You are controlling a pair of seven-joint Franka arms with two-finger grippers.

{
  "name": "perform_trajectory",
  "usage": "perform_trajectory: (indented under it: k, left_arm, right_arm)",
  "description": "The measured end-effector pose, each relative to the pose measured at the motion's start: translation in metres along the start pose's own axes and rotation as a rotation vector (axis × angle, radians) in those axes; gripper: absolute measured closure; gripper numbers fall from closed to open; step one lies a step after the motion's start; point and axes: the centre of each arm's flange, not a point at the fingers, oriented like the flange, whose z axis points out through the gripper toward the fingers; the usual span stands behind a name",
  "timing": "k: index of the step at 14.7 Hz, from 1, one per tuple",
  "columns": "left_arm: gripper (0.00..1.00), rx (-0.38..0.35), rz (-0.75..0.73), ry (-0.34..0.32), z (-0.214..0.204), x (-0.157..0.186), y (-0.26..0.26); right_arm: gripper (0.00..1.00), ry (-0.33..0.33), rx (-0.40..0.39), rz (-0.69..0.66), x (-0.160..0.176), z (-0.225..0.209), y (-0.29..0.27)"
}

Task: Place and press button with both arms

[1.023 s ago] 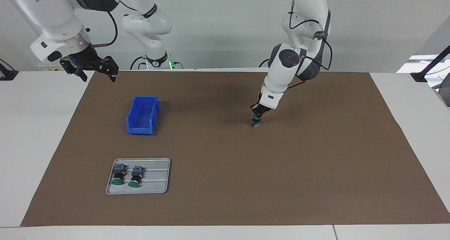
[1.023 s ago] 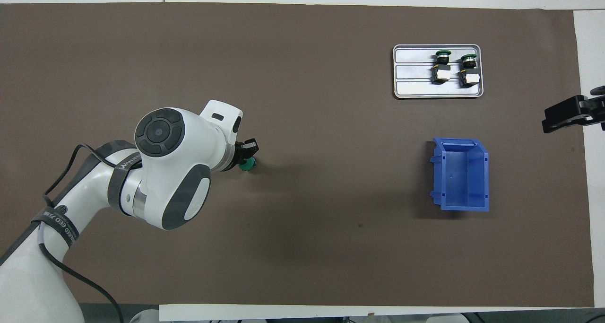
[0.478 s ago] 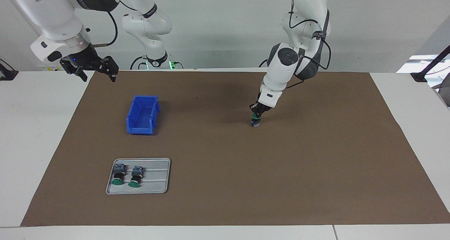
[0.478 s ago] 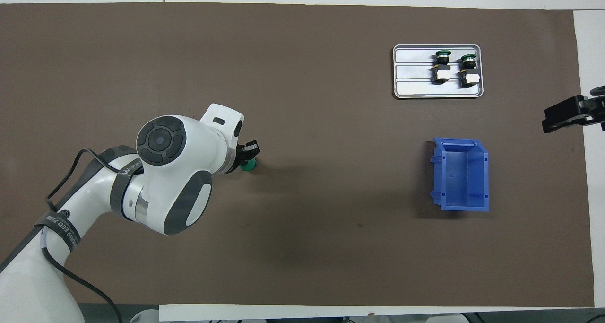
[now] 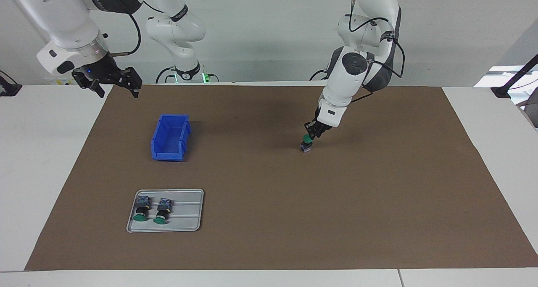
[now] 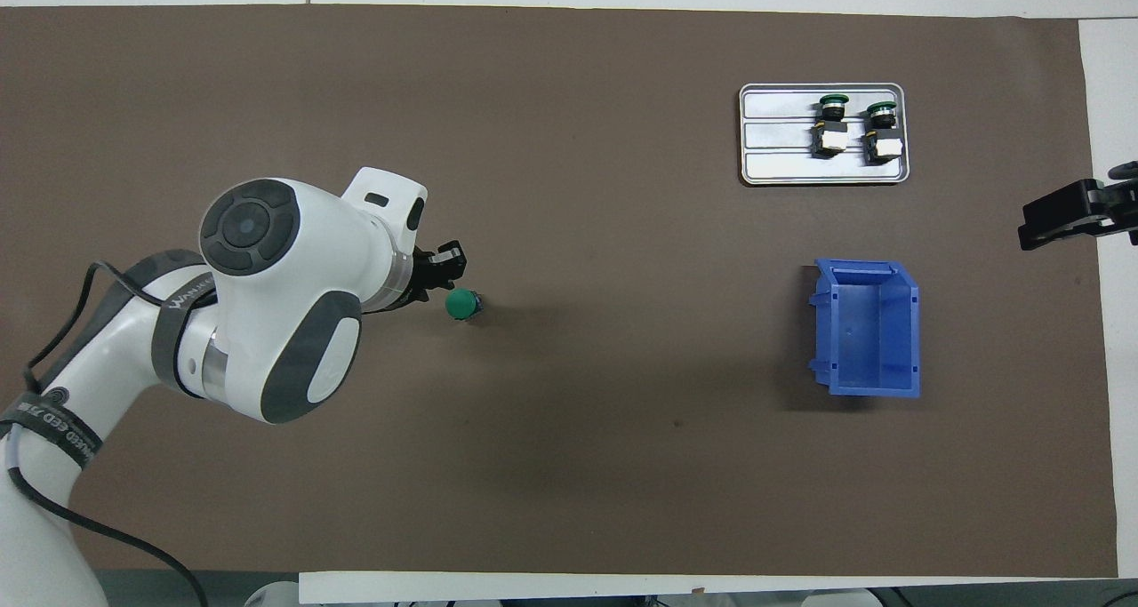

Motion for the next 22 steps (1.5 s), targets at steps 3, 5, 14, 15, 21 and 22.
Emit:
perform_trajectory:
  k: [3,5,14,15,21,22]
  left_arm:
    - [0.19,-0.001,0.001,-0.004,-0.037,0.025,-0.026]
    - [0.00,0.010,0.019,-0.022,-0.061,0.044,-0.052]
    - [0.00,0.097,0.156,-0.072,-0.134,0.110,-0.176]
    - [0.00,0.109,0.169,-0.077,-0.145,0.112,-0.186]
    - [0.00,0.162,0.186,-0.077,-0.189,0.105,-0.202]
    - [0.00,0.164,0.188,-0.077,-0.198,0.102,-0.202]
  right_arm:
    - [0.01,-0.002,0.015,-0.041,0.000,0.000,-0.003]
    - [0.01,0.015,0.085,-0.099,0.001,-0.002,-0.015]
    - [0.01,0.118,0.123,-0.014,-0.026,0.026,-0.359]
    - [0.01,0.131,0.122,0.017,-0.031,0.040,-0.401]
    - [0.01,0.197,0.137,0.178,-0.016,0.174,-0.551]
    - [0.01,0.205,0.141,0.192,-0.009,0.191,-0.556]
